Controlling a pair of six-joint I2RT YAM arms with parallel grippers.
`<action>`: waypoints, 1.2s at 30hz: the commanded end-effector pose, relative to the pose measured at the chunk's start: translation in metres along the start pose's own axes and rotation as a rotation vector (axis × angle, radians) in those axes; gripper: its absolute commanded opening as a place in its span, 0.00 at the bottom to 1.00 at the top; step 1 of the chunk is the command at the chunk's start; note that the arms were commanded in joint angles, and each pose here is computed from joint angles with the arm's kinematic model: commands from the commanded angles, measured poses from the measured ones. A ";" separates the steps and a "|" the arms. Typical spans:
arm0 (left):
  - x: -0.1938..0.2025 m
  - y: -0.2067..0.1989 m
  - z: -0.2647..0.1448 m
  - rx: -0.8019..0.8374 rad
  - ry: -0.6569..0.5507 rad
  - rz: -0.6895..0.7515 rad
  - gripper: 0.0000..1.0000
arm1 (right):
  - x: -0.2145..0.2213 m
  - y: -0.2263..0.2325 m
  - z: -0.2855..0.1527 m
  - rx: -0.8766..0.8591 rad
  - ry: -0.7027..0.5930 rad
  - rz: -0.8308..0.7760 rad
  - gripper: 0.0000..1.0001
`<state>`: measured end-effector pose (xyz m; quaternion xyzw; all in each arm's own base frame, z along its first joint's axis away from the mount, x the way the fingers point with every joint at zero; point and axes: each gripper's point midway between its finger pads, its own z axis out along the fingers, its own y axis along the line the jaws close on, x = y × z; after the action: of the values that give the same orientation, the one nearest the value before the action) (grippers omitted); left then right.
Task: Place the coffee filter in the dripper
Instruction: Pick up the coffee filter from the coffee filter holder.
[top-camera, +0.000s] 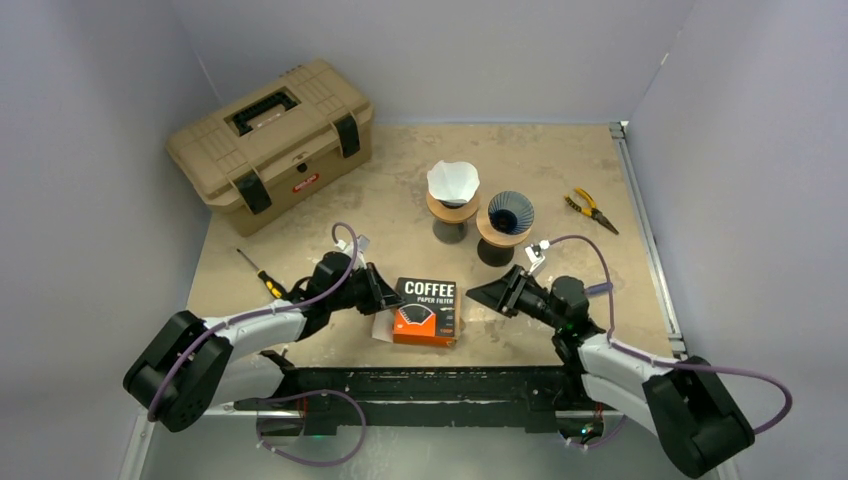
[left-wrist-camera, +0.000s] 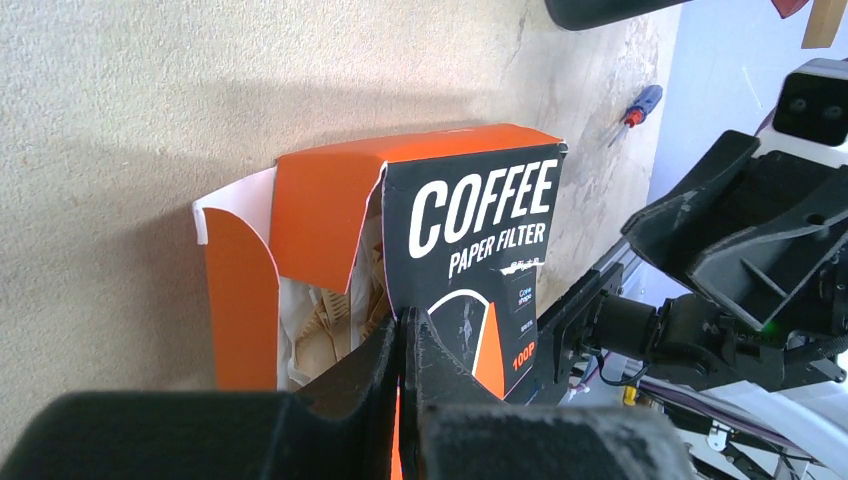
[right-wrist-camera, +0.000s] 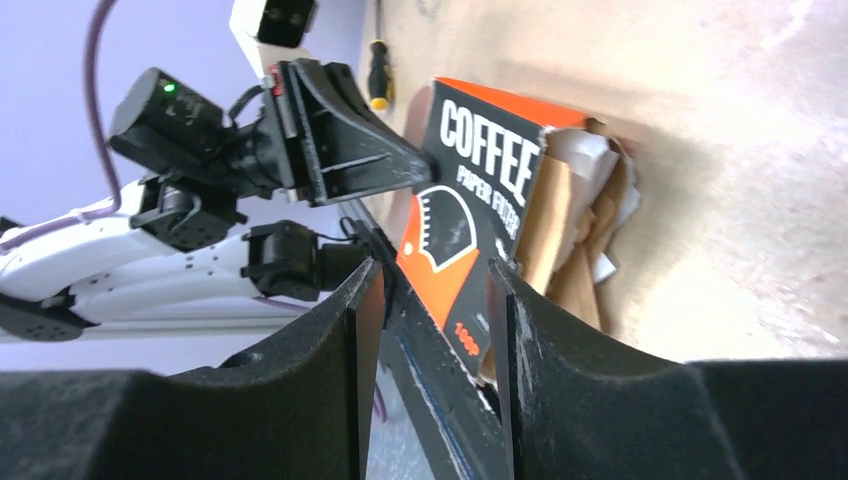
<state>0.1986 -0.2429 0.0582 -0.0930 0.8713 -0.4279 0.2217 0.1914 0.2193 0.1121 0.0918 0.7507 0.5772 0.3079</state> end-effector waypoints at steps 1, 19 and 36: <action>-0.009 -0.008 0.003 0.017 -0.026 0.041 0.00 | 0.015 -0.037 -0.008 0.164 0.038 0.051 0.46; -0.003 -0.025 0.010 0.092 -0.019 0.021 0.00 | 0.038 -0.048 -0.012 0.118 0.092 0.164 0.49; -0.006 -0.028 0.010 0.087 -0.031 0.032 0.00 | 0.039 -0.062 -0.011 0.176 0.083 0.157 0.37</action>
<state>0.1988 -0.2586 0.0636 -0.0816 0.8598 -0.4509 0.2252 0.1935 0.2242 0.0730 0.1376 0.7773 0.5649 0.2405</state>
